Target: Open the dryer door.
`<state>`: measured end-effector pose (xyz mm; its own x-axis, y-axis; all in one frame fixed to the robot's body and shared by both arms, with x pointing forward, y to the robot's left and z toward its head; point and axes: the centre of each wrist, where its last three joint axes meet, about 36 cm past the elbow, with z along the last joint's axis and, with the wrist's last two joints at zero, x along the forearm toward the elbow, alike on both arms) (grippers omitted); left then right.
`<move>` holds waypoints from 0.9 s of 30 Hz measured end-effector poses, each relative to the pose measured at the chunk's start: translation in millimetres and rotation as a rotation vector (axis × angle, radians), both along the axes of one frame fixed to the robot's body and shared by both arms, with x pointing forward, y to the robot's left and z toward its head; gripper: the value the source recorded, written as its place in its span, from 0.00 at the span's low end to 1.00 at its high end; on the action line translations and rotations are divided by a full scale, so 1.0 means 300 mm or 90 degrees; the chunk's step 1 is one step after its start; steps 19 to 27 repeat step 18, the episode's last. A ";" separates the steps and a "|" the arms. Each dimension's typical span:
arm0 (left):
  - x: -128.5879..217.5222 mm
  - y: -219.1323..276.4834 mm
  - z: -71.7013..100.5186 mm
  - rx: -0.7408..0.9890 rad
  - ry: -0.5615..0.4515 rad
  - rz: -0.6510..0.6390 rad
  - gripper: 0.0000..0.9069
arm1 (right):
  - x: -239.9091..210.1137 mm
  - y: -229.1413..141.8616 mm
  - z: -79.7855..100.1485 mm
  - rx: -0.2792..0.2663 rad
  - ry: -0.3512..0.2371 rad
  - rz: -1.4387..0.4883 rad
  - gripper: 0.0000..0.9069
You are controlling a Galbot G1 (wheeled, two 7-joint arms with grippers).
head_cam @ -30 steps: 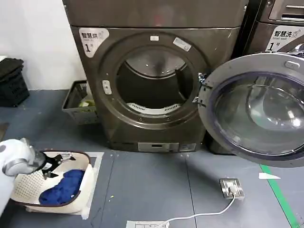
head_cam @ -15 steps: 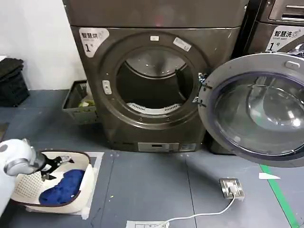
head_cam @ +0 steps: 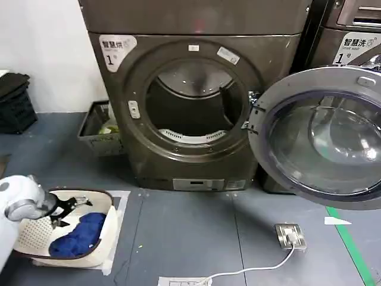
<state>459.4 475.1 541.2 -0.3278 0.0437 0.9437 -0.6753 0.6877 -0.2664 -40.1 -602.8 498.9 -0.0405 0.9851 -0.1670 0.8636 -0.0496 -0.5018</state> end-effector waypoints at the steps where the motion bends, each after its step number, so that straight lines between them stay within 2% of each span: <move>1: 0.001 0.004 0.001 0.000 0.000 0.001 1.00 | -0.001 0.000 0.000 0.000 0.000 -0.001 1.00; 27: -0.001 0.007 -0.012 0.003 0.007 0.003 1.00 | -0.004 0.001 -0.005 0.000 0.000 -0.001 1.00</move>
